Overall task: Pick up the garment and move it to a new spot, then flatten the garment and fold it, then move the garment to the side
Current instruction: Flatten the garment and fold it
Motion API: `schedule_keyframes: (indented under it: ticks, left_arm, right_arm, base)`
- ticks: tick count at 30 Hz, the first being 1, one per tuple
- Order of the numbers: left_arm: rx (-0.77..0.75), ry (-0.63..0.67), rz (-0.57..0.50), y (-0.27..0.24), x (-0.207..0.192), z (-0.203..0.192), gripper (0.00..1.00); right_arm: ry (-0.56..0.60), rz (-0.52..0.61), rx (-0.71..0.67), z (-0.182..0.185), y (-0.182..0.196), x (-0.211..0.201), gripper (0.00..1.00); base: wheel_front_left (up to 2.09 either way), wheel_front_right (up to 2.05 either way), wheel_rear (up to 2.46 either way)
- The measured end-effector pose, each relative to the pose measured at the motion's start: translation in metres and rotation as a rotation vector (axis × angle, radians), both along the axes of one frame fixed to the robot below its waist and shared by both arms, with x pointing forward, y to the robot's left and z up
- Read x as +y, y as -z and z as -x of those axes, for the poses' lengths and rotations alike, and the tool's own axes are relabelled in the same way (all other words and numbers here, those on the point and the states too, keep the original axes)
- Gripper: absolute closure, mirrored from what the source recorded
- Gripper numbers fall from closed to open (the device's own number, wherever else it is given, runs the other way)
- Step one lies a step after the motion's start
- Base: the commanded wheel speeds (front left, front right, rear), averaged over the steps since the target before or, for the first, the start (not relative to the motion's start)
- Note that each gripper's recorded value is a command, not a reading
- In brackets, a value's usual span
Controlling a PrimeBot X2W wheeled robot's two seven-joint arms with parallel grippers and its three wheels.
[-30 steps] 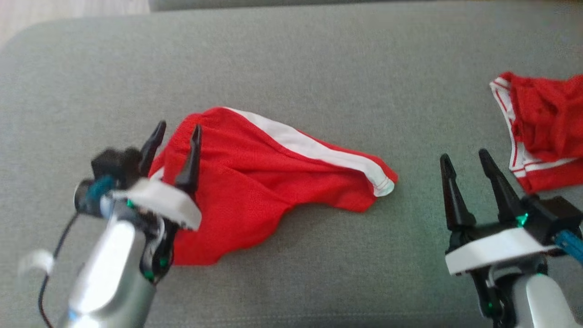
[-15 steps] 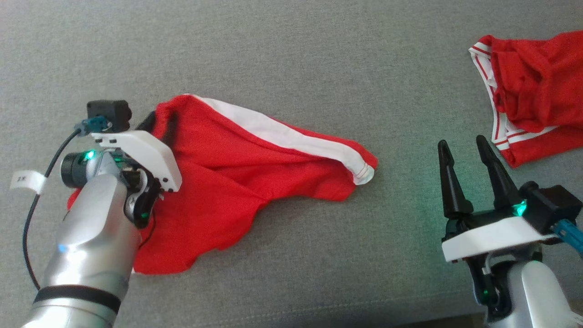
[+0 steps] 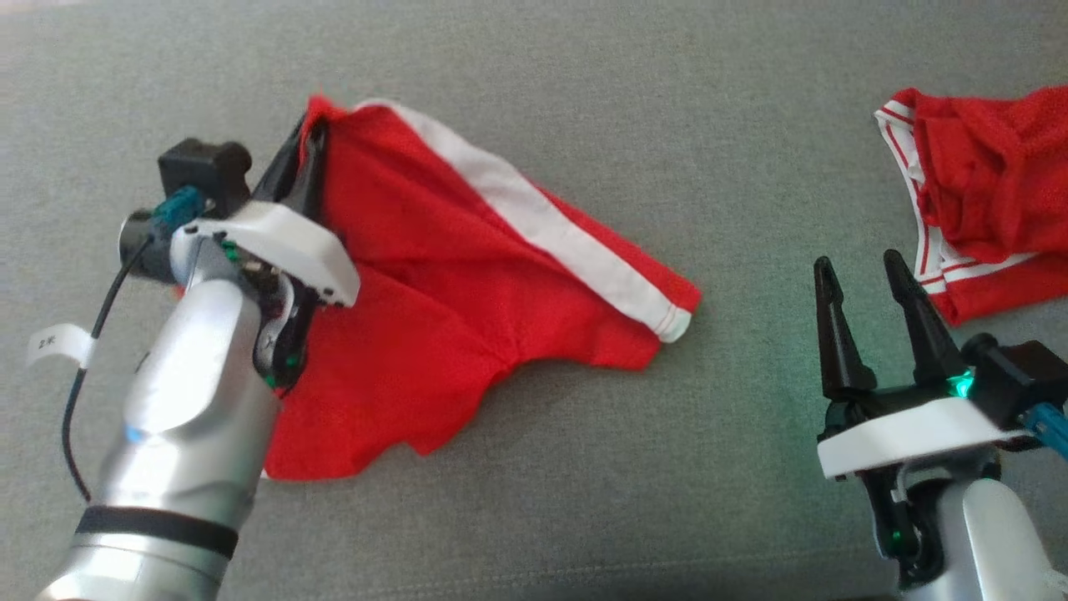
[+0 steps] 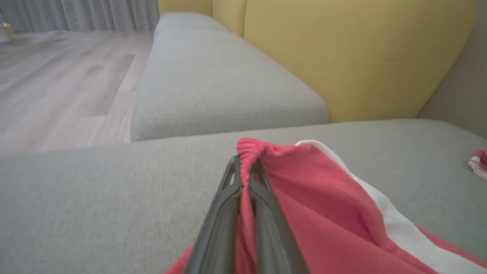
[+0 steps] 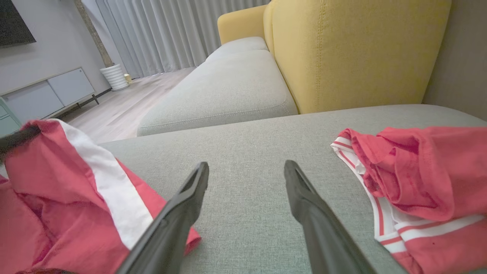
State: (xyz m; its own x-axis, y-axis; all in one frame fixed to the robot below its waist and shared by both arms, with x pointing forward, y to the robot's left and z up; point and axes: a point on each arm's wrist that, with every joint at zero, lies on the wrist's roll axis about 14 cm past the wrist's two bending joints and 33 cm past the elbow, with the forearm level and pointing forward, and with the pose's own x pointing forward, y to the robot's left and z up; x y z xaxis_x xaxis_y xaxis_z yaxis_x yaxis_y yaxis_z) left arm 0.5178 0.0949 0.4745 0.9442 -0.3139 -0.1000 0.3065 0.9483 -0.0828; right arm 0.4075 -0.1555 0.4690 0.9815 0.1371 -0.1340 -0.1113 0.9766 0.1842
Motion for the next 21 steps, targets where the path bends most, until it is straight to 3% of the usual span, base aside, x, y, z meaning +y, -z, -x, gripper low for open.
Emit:
schedule_keyframes:
  ticks: [3, 6, 11, 21]
  left_arm:
    - [-0.105, -0.006, 0.015, -0.031, -0.005, 0.005, 1.00]
    - [-0.131, -0.011, 0.001, -0.029, -0.008, 0.030, 1.00]
    - [0.013, -0.034, -0.053, 0.030, 0.001, 0.097, 1.00]
    - [0.102, -0.082, -0.063, 0.057, 0.011, 0.136, 1.00]
  right_arm:
    - [-0.006, -0.002, -0.013, 0.001, -0.005, 0.002, 0.00]
    - [-0.008, -0.009, -0.014, 0.004, -0.007, 0.003, 0.00]
    - [-0.009, -0.022, -0.005, 0.007, -0.005, 0.004, 0.00]
    - [-0.022, -0.023, -0.001, 0.005, -0.005, 0.008, 0.00]
  base:
    - [0.00, 0.00, 0.00]
    - [0.00, 0.00, 0.00]
    - [0.00, 0.00, 0.00]
    - [0.00, 0.00, 0.00]
